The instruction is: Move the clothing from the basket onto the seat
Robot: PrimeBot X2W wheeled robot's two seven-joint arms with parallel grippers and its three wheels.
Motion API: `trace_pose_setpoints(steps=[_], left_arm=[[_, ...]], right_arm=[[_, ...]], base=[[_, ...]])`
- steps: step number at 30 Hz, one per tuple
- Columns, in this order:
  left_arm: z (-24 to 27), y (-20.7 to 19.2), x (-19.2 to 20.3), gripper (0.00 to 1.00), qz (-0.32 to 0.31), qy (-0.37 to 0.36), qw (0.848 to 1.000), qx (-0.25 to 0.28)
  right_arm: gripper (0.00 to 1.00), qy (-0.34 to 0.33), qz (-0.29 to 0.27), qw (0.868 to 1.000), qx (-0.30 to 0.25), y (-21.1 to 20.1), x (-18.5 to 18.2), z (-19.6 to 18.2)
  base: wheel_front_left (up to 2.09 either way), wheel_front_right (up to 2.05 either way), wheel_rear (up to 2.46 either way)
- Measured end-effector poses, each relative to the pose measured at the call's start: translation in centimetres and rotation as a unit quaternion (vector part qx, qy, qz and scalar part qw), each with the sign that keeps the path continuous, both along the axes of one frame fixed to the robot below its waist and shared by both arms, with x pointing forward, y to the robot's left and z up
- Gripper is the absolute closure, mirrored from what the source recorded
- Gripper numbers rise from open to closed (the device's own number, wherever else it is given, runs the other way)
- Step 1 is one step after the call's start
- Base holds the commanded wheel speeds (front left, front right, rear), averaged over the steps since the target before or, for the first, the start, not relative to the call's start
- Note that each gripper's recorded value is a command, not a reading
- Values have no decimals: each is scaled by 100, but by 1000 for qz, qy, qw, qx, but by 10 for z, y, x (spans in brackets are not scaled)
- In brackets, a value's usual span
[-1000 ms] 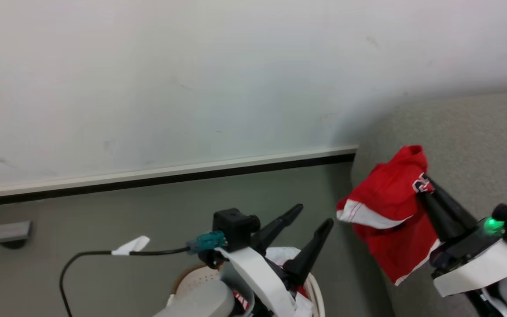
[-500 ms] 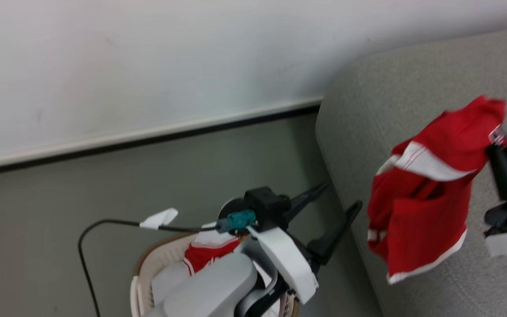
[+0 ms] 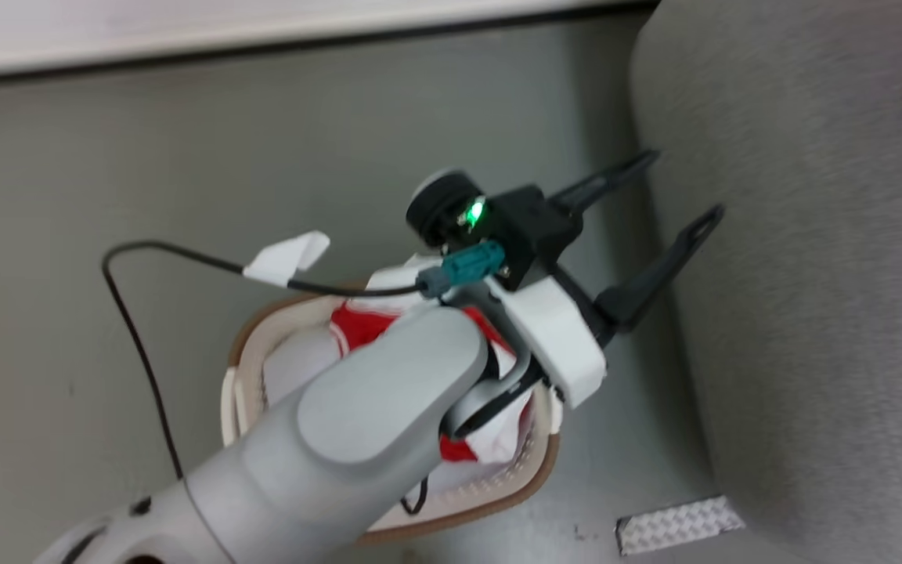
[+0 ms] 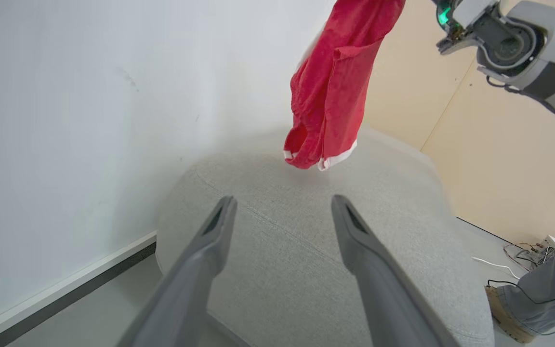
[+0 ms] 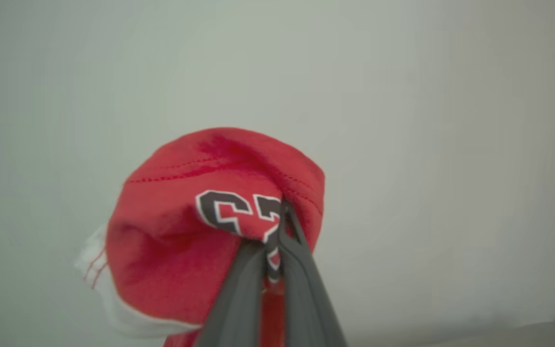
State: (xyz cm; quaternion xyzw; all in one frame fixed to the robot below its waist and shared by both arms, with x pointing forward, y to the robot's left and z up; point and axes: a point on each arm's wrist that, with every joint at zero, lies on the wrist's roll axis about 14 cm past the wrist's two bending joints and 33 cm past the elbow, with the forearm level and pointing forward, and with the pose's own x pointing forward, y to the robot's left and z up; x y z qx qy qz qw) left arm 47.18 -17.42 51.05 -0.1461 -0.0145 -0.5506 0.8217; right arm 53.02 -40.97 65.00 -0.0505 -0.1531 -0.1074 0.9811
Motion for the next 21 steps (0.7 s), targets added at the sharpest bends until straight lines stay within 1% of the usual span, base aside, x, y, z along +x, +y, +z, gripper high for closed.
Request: trace_pose_setpoints(steps=[3,6,8,11,13,15,17,19,20,21], left_arm=[[-16,7,15,0,13,5,1000,3],[-33,14,24,0,24,17,1000,8],[-44,20,27,0,31,28,999,14],[-63,28,30,0,43,45,998,23],[-78,34,31,0,51,59,996,35],[-89,39,31,0,57,70,995,44],[-95,42,30,0,61,75,994,51],[-94,44,29,0,64,76,994,51],[-95,45,27,0,65,77,993,53],[-95,47,26,0,67,79,993,55]], right_arm=[[100,7,-36,999,-4,-23,26,-3],[100,32,-74,997,7,-46,45,-28],[100,56,-91,994,15,-53,54,-57],[100,101,-100,989,48,-51,63,-115],[100,137,-102,983,66,-45,63,-155],[100,171,-112,975,83,-44,54,-190],[100,199,-128,967,93,-48,38,-214],[100,216,-144,961,98,-55,24,-225],[88,221,-149,959,100,-56,18,-228],[58,223,-150,958,103,-56,15,-229]], base=[[0,0,0],[0,0,0],[0,0,0],[0,0,0],[0,0,0],[0,0,0],[0,0,0],[0,0,0],[0,0,0],[0,0,0]])
